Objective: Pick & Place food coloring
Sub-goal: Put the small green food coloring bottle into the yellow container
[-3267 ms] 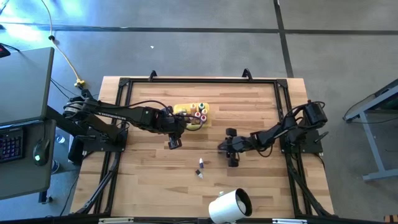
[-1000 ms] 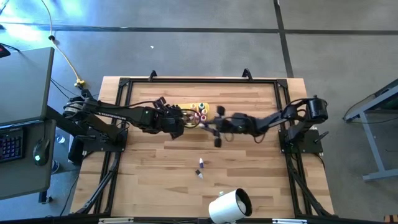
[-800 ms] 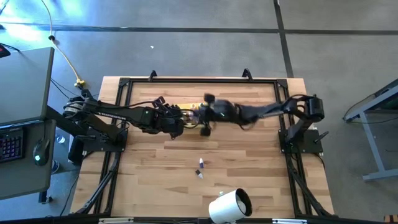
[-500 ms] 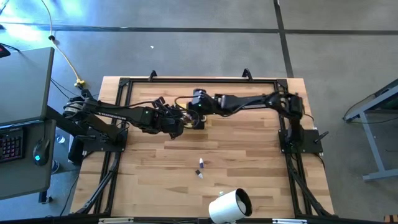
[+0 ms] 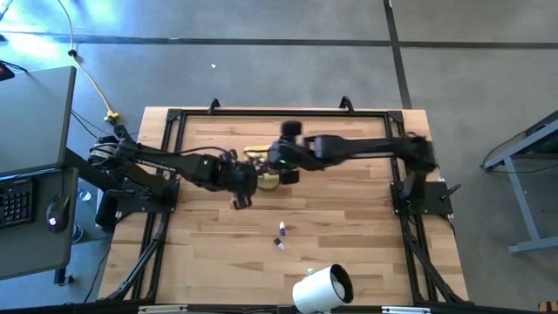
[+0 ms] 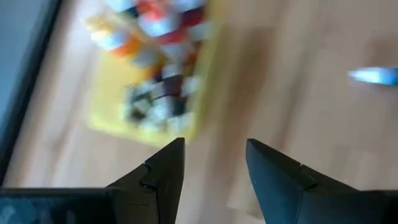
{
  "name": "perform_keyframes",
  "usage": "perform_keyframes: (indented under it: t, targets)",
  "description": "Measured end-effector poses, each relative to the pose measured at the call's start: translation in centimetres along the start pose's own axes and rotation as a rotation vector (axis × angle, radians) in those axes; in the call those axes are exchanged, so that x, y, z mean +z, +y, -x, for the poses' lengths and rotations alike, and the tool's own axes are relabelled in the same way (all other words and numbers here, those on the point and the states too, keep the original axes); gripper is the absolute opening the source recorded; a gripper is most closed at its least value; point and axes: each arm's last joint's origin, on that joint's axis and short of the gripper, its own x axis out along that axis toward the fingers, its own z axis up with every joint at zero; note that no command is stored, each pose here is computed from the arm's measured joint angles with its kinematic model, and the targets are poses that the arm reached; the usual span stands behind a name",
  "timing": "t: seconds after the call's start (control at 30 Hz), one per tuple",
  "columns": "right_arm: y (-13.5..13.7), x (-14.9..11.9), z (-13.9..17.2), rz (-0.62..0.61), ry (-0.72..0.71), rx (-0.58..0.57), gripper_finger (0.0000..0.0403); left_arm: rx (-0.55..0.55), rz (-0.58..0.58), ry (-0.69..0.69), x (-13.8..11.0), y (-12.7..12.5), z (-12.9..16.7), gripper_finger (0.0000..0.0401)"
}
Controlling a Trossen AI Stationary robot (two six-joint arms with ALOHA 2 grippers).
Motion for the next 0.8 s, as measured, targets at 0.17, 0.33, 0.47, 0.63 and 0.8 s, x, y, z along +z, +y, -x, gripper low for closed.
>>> perform_keyframes:
  t: [0.17,0.33,0.47,0.63,0.8]
  targets:
    - [-1.3,-1.5,7.7,-0.02,-0.004,-0.122,0.0154,-0.107,-0.111,-0.029,-1.1,-2.3,-0.3,0.0168]
    - [-3.4,-5.6,14.9,-0.288,-0.144,0.029,0.0153,-0.279,-0.198,-0.174,-3.0,-5.8,-2.1,0.0168]
    - [-1.4,-9.4,15.5,-0.392,-0.285,0.212,0.0153,-0.536,-0.243,-0.437,-4.6,-8.2,-3.8,0.0168]
    - [3.2,-13.9,13.7,-0.491,-0.518,0.355,0.0153,-0.665,-0.188,-0.628,-6.8,-8.4,-5.2,0.0168]
    - [8.3,-17.2,10.3,-0.501,-0.76,0.494,0.0154,-0.703,-0.171,-0.633,-7.7,-9.2,-7.2,0.0168]
